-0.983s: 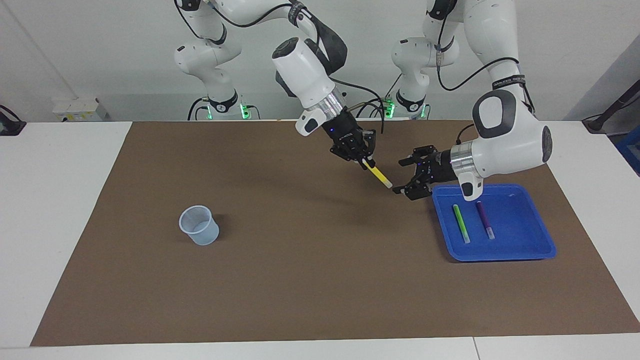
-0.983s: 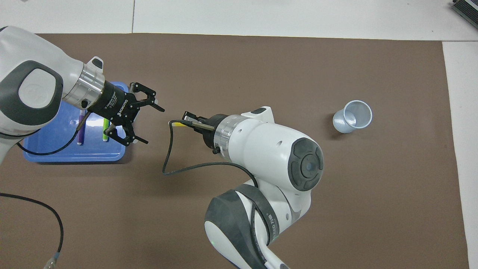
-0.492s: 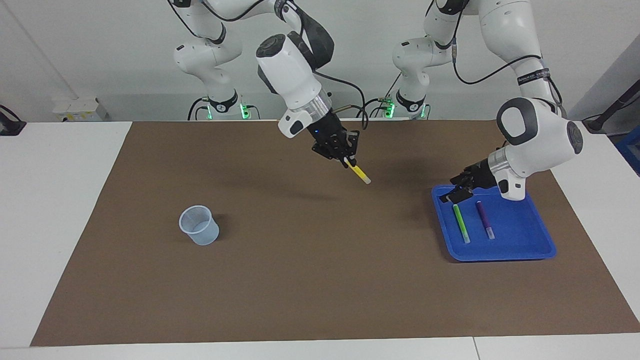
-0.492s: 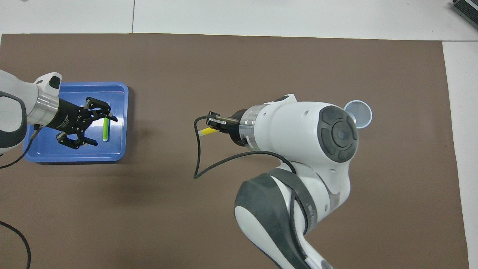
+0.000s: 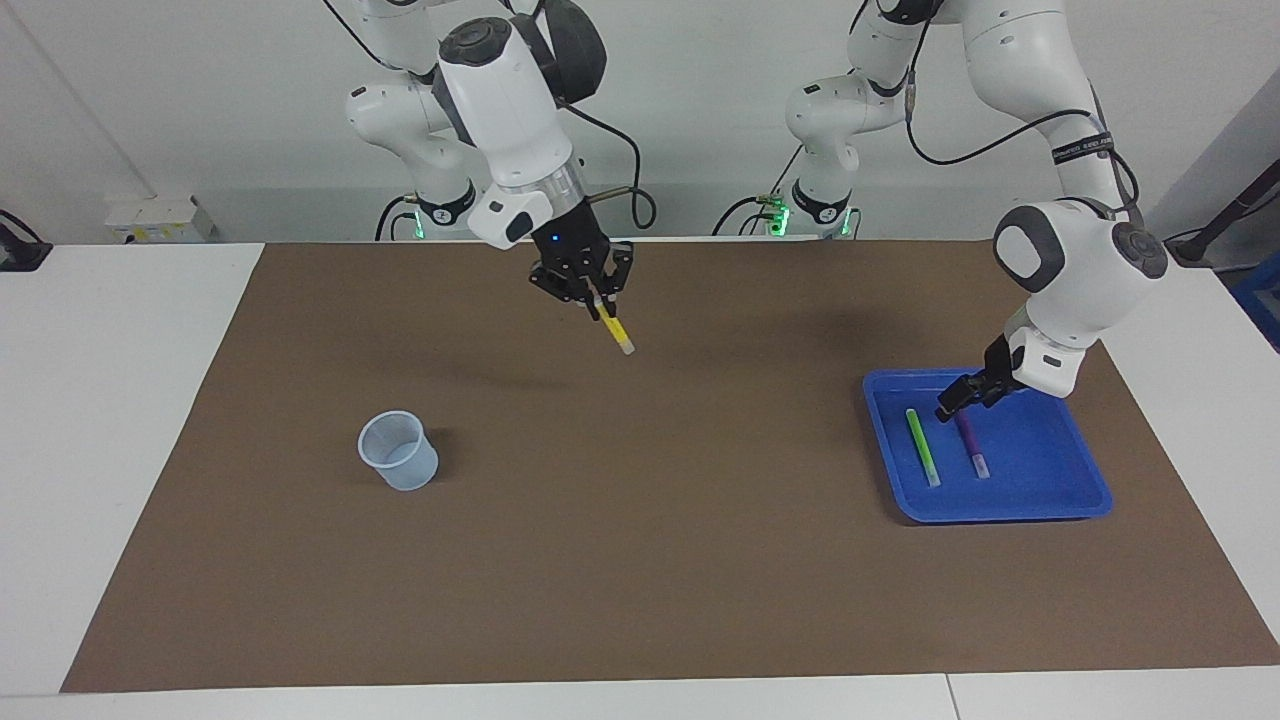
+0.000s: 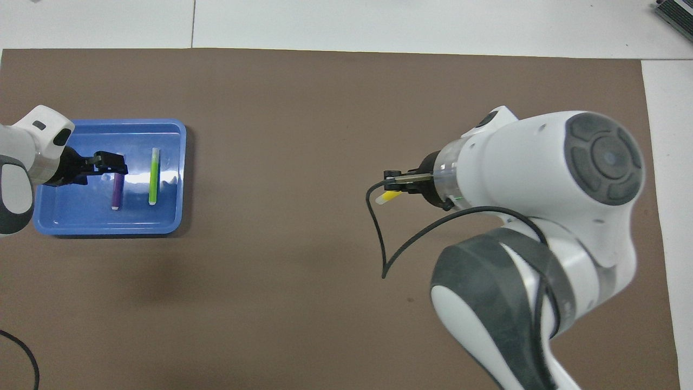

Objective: Transfer and insert pens with both arms
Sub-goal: 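Insert the yellow pen into the white cup with the right gripper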

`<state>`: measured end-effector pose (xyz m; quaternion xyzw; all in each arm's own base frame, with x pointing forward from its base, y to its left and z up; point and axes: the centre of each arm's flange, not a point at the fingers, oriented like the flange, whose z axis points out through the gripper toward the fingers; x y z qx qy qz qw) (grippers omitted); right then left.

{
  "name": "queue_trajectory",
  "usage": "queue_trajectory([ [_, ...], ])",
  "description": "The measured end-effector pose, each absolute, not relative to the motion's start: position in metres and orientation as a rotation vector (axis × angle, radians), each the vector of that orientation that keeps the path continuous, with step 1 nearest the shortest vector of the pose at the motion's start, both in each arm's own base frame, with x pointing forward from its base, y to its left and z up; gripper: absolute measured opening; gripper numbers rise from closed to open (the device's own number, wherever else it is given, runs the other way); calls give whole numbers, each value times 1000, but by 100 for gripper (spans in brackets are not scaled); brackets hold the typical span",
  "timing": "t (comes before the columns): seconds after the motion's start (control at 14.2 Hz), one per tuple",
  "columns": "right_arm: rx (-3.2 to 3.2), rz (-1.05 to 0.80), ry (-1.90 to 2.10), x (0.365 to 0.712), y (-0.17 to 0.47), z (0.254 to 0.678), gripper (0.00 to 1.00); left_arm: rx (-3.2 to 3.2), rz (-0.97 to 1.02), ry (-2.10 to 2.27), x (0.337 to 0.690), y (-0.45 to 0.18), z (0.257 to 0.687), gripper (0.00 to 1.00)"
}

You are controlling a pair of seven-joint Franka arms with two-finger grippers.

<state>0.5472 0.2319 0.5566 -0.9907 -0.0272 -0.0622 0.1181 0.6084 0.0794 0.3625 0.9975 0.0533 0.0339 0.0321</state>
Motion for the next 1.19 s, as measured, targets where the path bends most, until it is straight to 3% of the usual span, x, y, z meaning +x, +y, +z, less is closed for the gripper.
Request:
queue_trajectory([
  [0.28,-2927,-158,-450,569,96,560,17,3121,101,-16,625,101,341,95],
  [0.49,-2968,-171,-618,574,33,555,17,3121,99,-83,630,97,334,92],
  [1.19,-2949,-381,-1029,584,-5,529,17,3110,112,-186,638,89,318,74],
])
